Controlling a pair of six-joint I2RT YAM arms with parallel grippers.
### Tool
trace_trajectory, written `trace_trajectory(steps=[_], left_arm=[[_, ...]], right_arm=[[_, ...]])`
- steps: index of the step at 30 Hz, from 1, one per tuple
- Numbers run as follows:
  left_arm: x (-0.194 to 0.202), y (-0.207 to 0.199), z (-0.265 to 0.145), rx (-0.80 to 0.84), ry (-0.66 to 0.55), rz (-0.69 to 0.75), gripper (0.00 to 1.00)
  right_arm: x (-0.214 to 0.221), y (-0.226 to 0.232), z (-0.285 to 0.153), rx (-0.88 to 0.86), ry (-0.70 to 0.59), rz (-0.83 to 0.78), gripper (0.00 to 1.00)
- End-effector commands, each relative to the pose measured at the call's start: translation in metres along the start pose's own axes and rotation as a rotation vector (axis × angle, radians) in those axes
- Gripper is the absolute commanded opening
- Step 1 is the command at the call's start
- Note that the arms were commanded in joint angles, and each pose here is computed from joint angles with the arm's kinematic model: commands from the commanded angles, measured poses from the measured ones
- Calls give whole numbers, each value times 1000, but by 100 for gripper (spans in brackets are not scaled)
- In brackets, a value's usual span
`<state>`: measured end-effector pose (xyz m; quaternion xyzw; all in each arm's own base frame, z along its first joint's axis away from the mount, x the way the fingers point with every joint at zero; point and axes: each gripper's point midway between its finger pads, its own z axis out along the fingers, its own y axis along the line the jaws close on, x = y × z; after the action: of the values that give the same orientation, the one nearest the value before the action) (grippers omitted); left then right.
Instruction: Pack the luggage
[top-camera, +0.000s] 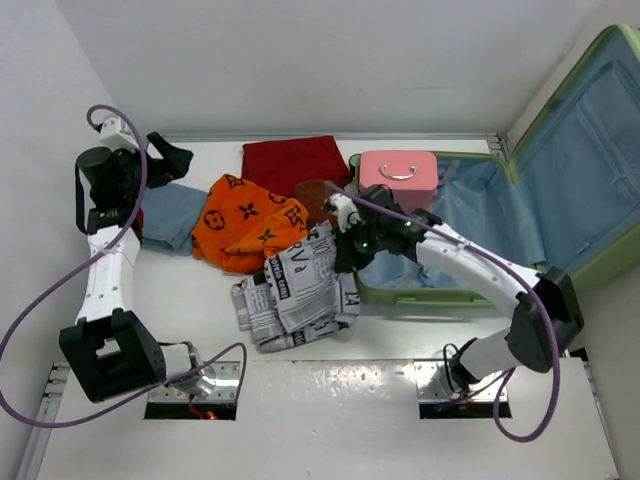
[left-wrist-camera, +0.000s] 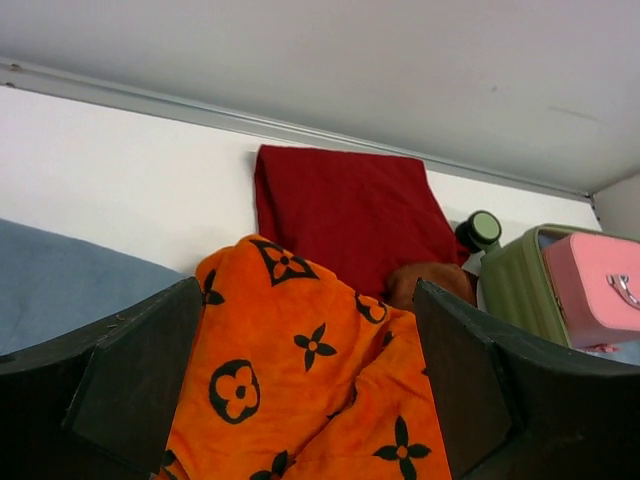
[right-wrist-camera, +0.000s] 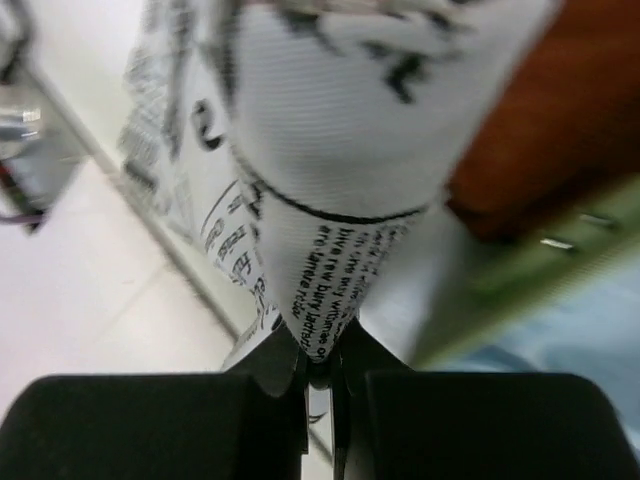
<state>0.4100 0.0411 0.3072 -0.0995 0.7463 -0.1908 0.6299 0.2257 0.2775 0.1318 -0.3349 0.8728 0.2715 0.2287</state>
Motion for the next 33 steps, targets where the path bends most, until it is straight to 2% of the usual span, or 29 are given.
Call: trace_trajectory(steps=[1, 4, 7, 10, 14, 18, 20, 23, 28, 33], left_arm=[[-11, -23, 2, 76, -39, 79, 92], [-13, -32, 6, 98, -37, 97, 92], [-11, -37, 10, 114, -30, 118, 92], [-2, -39, 16, 125, -7, 120, 92], [2, -44, 22, 141, 7, 137, 92], [7, -45, 25, 147, 17, 143, 92], [8, -47, 28, 155, 23, 143, 92], [16, -47, 34, 158, 44, 136, 92], [14, -49, 39, 167, 45, 148, 92], [21, -54, 42, 182, 58, 156, 92]], right_arm=[[-12, -50, -12, 100, -29, -25, 0], [-10, -91, -26, 145, -37, 95, 0], [-10, -146, -54, 209, -115, 284, 0], [-8, -176, -79, 193, -174, 443, 0], [1, -210, -110, 256, -212, 545, 0], [22, -235, -146, 333, -215, 595, 0], [36, -241, -151, 365, -181, 569, 0], [68, -252, -162, 397, -90, 516, 0], [122, -274, -173, 441, 53, 525, 0], [156, -307, -193, 533, 123, 482, 0]])
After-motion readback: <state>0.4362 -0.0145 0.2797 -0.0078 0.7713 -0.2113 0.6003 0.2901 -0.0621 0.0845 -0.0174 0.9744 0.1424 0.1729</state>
